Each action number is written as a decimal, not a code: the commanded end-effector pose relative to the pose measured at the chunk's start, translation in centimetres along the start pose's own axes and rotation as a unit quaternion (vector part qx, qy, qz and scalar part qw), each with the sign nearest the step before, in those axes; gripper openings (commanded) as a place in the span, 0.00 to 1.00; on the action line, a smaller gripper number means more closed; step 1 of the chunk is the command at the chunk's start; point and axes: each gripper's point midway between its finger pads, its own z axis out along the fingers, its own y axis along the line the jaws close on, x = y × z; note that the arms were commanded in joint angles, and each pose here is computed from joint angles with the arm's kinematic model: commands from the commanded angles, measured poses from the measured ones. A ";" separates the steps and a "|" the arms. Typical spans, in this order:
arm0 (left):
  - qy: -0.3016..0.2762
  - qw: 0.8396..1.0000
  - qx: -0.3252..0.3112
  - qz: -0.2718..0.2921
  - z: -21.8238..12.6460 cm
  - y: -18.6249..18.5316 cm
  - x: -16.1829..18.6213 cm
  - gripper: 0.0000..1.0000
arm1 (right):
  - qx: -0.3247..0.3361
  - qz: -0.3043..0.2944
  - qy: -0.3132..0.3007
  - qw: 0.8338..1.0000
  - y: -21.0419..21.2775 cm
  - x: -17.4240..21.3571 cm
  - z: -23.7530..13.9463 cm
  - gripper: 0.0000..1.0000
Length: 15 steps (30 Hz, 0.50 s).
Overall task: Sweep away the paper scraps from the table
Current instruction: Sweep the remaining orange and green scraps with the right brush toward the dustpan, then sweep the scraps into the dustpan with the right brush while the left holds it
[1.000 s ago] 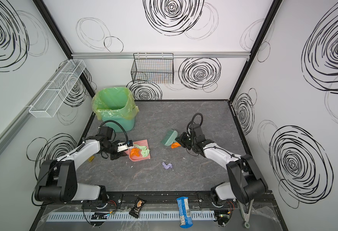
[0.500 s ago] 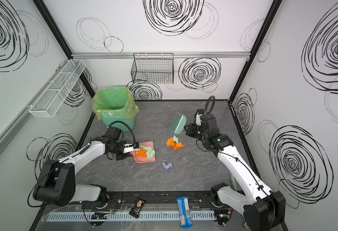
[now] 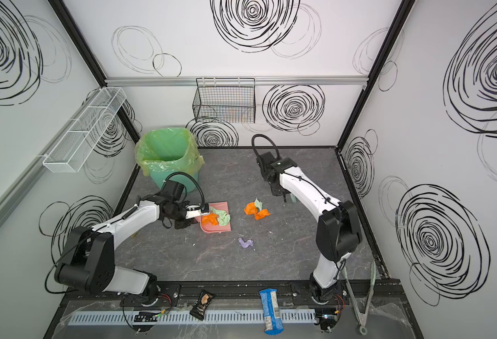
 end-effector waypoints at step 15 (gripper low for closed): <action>-0.001 1.000 0.005 0.012 1.2 0.9 -1.8 0.00 | -0.008 -0.141 0.027 0.990 13.2 4.9 -2.0 0.00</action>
